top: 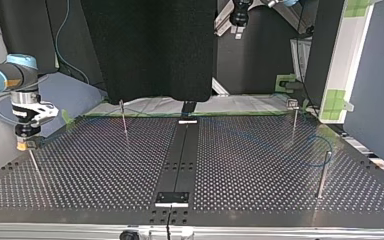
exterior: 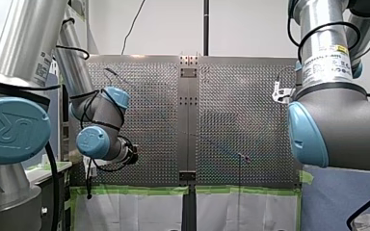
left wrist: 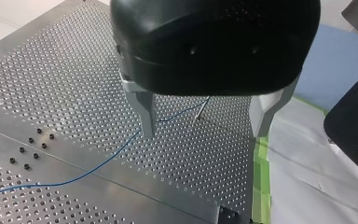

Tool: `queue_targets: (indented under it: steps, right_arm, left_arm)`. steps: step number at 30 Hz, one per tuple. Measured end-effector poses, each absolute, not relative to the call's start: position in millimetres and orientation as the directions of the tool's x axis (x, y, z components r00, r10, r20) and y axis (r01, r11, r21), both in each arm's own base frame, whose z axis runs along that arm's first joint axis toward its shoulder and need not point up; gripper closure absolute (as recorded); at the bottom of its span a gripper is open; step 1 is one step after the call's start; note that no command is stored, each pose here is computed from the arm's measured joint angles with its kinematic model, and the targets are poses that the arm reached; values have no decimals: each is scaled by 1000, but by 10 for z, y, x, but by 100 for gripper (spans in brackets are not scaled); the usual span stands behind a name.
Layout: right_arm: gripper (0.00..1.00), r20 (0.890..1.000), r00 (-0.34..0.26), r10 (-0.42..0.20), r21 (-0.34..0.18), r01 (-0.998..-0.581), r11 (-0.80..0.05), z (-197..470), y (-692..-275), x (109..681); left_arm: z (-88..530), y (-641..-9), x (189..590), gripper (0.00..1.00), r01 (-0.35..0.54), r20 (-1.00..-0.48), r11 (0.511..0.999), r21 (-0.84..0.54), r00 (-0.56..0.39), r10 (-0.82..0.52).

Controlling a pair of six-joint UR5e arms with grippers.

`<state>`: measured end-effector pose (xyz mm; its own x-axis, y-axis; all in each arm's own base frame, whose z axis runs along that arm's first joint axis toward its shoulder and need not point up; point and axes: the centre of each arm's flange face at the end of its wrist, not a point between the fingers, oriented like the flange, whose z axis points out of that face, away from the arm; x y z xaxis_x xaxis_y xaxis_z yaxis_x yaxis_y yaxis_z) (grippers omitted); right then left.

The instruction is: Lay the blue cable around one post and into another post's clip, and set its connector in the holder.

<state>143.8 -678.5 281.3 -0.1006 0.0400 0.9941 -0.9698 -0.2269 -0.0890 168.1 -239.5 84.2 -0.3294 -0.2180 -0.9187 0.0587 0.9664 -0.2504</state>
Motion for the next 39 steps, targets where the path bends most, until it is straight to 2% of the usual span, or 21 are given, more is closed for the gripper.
queue_targets:
  steps: [39]
  right_arm:
    - [1,994,-101,31,-91,-970,-226,2818,-6770,1441]
  left_arm:
    - [841,-2404,1665,0,63,-918,965,-254,-331,-220]
